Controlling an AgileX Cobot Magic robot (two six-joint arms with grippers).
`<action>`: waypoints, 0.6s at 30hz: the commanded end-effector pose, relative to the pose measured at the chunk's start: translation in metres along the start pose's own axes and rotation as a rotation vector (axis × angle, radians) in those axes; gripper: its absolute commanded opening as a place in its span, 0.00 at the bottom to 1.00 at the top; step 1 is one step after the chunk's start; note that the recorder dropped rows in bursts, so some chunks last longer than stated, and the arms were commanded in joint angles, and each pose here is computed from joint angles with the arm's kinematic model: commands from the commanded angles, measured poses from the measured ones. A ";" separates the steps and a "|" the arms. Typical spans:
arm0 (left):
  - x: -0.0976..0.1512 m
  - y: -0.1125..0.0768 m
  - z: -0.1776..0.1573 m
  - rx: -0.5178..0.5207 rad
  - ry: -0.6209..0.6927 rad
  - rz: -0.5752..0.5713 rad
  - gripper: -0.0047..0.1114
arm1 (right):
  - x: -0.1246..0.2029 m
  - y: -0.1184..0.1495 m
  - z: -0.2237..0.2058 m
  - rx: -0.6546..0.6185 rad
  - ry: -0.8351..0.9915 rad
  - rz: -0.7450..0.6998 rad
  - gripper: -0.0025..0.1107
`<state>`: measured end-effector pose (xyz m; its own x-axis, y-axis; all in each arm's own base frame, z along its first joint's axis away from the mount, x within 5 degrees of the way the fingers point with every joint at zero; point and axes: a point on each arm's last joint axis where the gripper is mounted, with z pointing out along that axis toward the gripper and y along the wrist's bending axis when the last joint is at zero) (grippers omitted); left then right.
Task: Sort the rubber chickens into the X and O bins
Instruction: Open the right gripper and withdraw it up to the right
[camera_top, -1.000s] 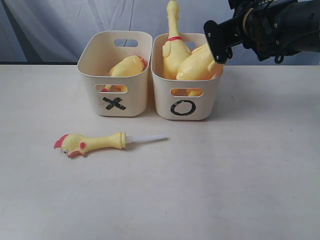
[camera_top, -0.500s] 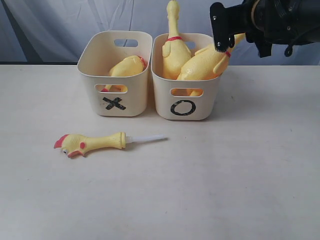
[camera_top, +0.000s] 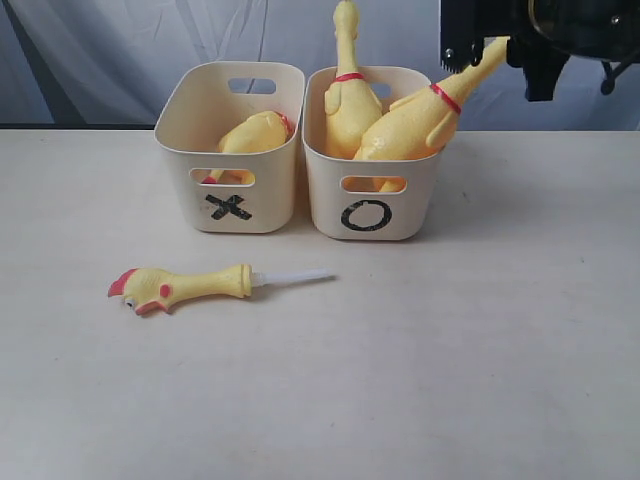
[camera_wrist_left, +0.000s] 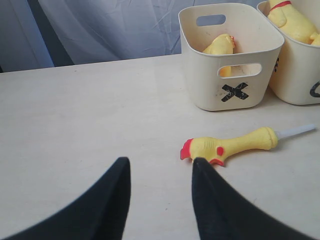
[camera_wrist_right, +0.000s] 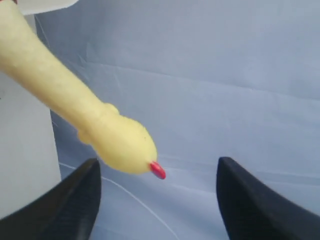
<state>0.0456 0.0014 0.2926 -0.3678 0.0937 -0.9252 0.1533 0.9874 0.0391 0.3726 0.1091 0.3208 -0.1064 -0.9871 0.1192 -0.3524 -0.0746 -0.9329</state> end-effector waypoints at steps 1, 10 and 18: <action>0.001 0.000 -0.001 0.002 -0.003 -0.004 0.38 | 0.009 -0.012 -0.016 0.000 -0.003 0.115 0.57; 0.001 0.000 -0.001 -0.003 -0.005 0.001 0.38 | 0.028 -0.029 -0.048 -0.003 0.027 0.550 0.34; 0.002 -0.002 -0.001 0.026 0.009 -0.032 0.38 | 0.055 -0.034 -0.083 -0.044 0.165 1.040 0.02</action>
<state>0.0455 0.0007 0.2924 -0.3704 0.0863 -0.9248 0.1570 0.9872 0.0292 0.3125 0.0751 0.3815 -0.4581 -0.6448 -0.6118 -0.0973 0.7206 -0.6865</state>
